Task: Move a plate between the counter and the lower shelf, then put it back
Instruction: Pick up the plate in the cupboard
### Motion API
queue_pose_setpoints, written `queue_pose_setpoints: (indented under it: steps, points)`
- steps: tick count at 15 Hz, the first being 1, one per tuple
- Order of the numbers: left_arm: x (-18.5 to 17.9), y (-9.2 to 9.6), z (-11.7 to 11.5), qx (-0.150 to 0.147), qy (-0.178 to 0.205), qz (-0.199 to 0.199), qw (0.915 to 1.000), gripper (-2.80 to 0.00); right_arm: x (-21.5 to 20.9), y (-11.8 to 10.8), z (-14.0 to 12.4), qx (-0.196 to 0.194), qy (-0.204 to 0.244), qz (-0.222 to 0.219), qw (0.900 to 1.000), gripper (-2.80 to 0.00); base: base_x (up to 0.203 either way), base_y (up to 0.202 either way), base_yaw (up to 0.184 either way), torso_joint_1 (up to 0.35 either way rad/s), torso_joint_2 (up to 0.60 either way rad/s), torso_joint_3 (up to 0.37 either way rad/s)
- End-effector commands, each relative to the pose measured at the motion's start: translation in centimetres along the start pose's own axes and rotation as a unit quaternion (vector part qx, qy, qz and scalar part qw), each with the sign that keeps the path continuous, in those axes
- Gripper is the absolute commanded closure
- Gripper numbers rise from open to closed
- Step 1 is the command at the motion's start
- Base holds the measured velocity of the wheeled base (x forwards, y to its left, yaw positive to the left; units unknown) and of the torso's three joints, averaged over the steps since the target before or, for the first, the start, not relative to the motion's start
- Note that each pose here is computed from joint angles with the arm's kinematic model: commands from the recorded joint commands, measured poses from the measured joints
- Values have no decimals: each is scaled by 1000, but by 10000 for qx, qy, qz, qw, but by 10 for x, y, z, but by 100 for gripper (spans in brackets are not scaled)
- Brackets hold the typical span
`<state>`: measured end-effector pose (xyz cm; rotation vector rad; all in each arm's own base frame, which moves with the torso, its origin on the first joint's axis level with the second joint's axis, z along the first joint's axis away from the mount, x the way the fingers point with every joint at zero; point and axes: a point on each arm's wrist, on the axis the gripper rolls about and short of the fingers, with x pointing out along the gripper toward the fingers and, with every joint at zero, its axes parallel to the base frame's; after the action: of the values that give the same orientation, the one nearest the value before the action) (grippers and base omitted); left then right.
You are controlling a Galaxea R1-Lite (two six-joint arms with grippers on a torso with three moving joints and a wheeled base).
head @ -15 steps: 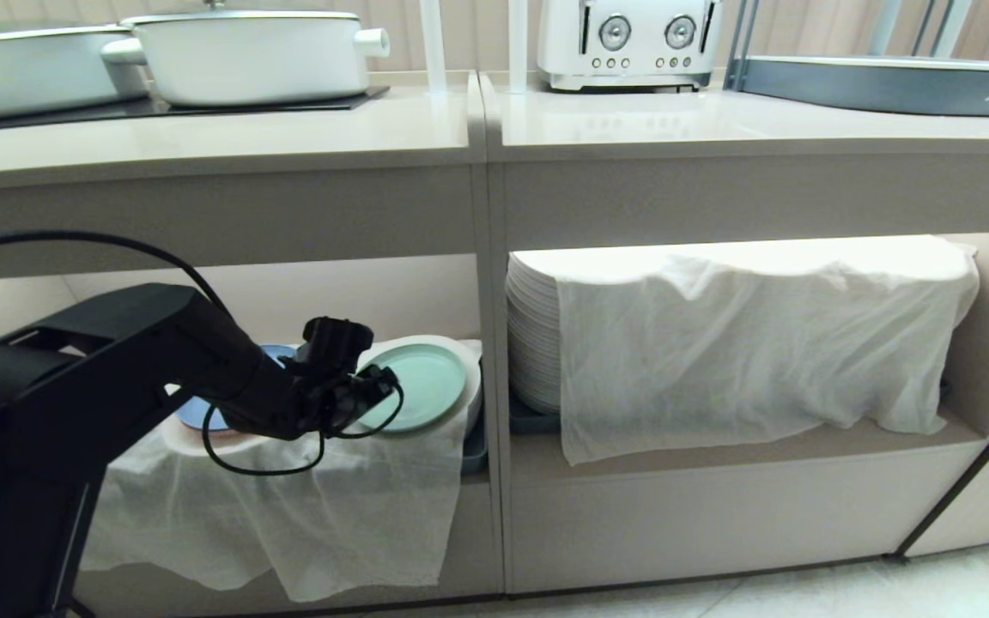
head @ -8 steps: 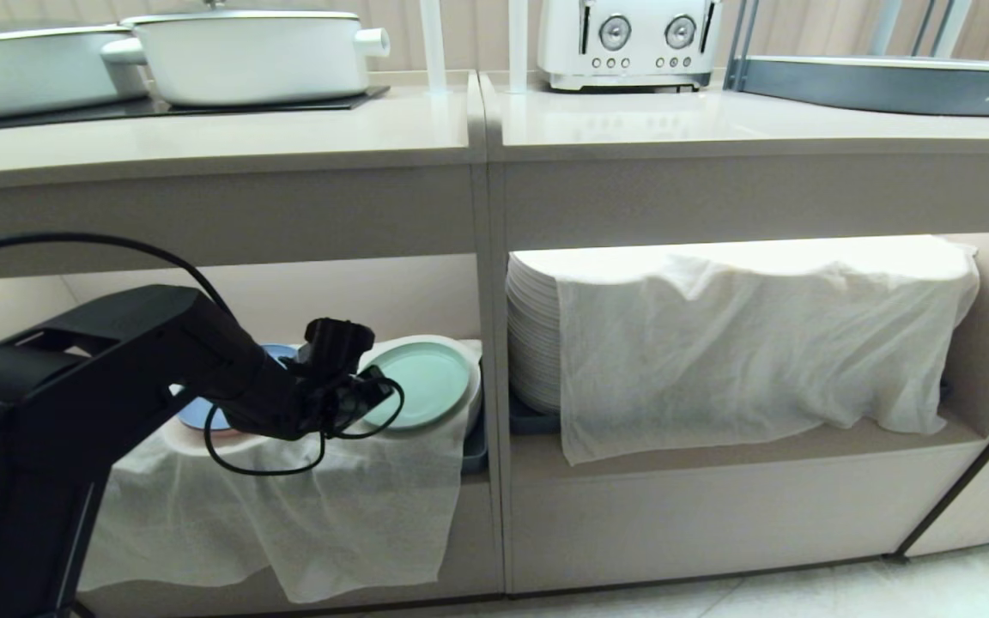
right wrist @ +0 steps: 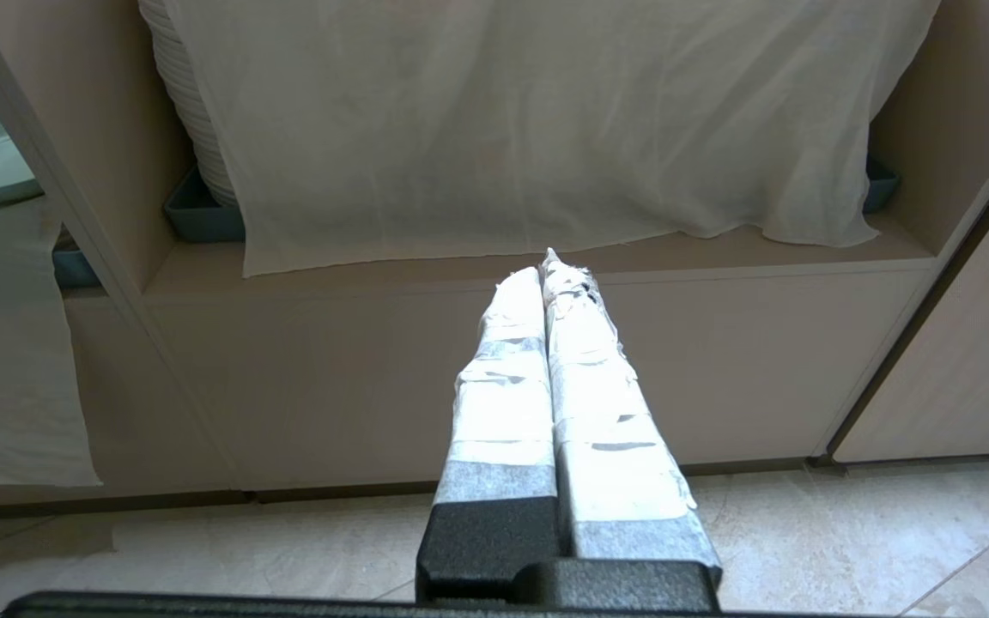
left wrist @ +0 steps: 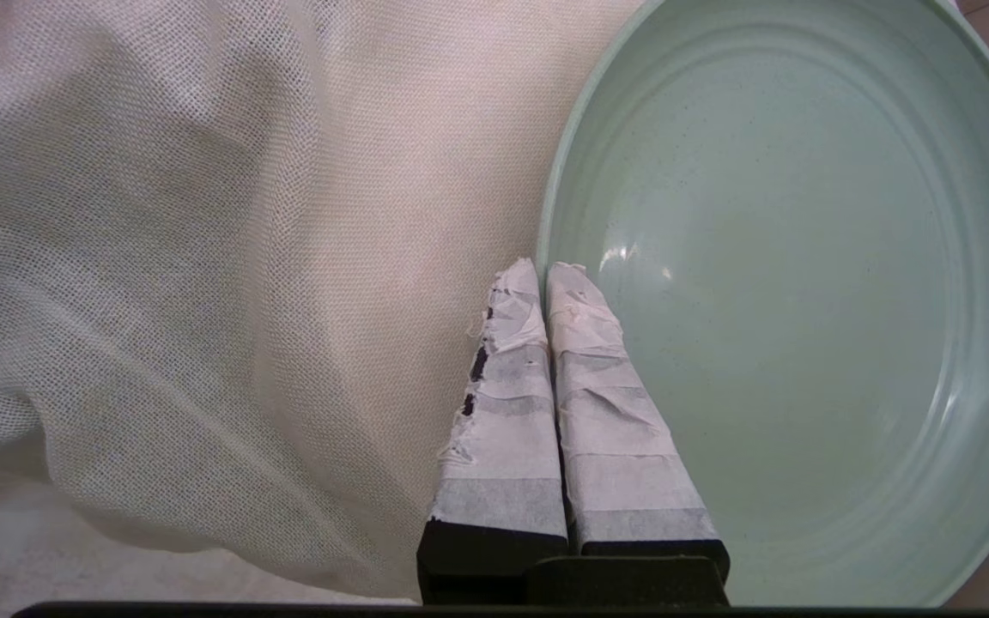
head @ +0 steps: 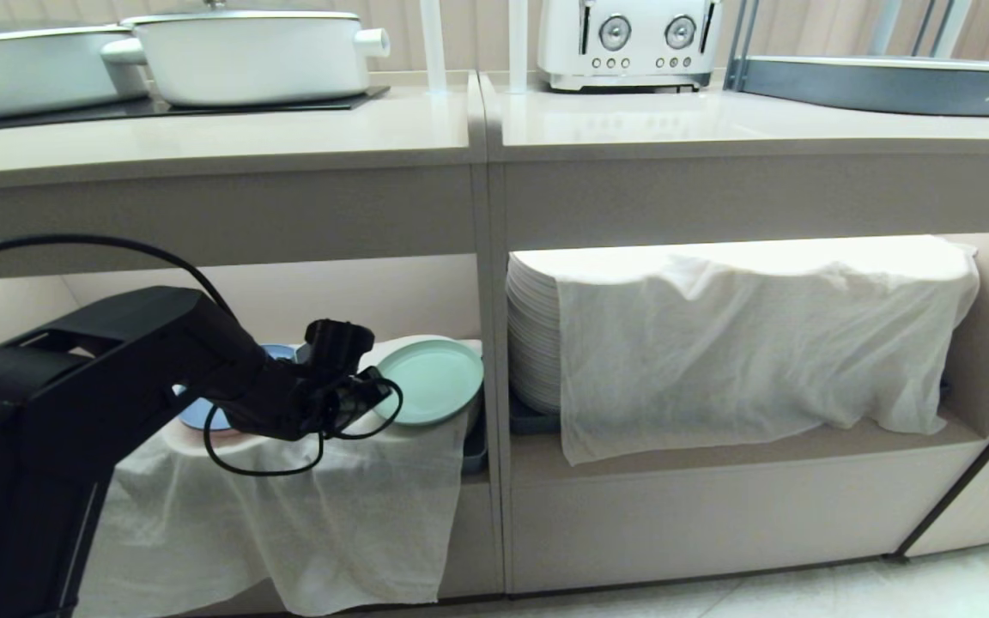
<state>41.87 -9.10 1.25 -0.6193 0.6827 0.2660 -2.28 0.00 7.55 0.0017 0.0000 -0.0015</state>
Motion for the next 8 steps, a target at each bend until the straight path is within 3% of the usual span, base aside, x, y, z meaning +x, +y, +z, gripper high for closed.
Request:
queue_pose_setpoints:
  steps: [1, 6, 8]
  points:
    - [0, 1, 0, -27, -4, 20, 10000, 0, 0, 0, 0, -1, 0, 0, 10000, 0, 0, 0, 0, 0, 0, 0]
    - [-8, 7, 3, -65, 169, 261, 9995, 0, 0, 0, 0, -1, 0, 5, 10000, 0, 0, 0, 0, 0, 0, 0]
    - [-12, 9, 8, -317, 171, 320, 9988, 0, 0, 0, 0, -1, 0, 0, 10000, 0, 0, 0, 0, 0, 0, 0]
